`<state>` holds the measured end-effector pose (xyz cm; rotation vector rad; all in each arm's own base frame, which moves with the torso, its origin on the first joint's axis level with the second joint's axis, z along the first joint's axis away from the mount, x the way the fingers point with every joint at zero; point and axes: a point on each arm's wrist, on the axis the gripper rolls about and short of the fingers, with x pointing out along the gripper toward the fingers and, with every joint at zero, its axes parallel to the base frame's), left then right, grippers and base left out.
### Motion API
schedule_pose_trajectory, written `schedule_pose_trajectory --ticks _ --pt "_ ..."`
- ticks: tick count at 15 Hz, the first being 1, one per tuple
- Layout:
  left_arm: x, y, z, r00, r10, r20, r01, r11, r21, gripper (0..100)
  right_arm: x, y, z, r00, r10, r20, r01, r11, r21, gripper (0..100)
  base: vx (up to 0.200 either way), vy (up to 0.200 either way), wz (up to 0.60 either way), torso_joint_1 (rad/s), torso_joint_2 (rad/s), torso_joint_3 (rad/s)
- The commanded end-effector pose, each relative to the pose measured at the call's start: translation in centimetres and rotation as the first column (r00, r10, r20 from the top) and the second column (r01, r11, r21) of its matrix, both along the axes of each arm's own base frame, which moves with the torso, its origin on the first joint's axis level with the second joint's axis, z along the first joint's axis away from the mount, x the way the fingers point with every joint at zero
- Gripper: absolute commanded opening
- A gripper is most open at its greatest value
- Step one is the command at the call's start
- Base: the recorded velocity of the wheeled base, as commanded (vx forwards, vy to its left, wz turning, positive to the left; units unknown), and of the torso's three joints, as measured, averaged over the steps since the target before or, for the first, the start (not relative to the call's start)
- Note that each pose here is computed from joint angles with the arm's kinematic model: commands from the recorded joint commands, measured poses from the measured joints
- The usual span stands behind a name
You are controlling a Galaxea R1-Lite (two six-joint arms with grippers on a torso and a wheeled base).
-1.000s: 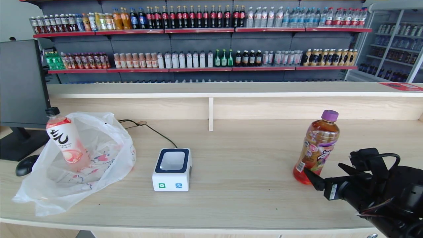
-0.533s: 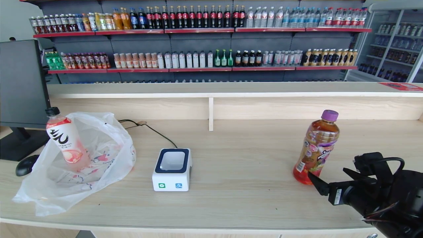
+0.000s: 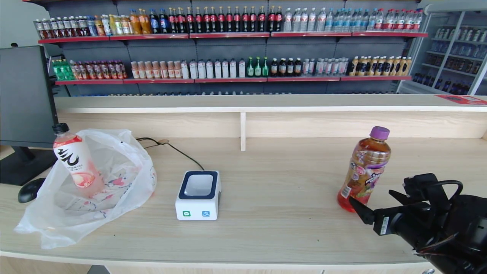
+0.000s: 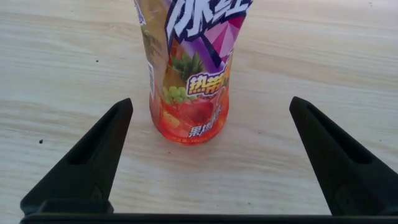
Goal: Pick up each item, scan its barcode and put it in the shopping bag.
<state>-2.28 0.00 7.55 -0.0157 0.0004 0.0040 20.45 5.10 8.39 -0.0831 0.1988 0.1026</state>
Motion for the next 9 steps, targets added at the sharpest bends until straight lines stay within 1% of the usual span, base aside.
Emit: schedule_pose_trajectory --ticks 1,4,7,9 --pt "0.0 0.0 0.0 1.000 0.001 -0.001 -0.001 1.000 -0.001 100 0.9 0.1 0.1 1.000 -0.005 0.018 0.005 1.000 0.005 100 0.000 0.000 0.00 0.000 0.00 0.000" --pt "0.0 0.0 0.0 1.000 0.001 -0.001 -0.001 1.000 -0.001 100 1.5 -0.3 -0.2 0.999 -0.031 0.010 0.031 1.000 0.003 100 0.000 0.000 0.00 0.000 0.00 0.000" --pt "0.0 0.0 0.0 1.000 0.001 -0.001 -0.001 1.000 0.000 100 1.3 -1.1 -0.2 0.998 -0.065 0.006 0.065 0.998 0.000 100 0.000 0.000 0.00 0.000 0.00 0.000" --pt "0.0 0.0 0.0 1.000 0.001 -0.001 -0.001 1.000 -0.001 100 0.9 -1.3 -0.1 0.998 -0.066 0.003 0.066 0.998 -0.001 100 0.000 0.000 0.00 0.000 0.00 0.000"
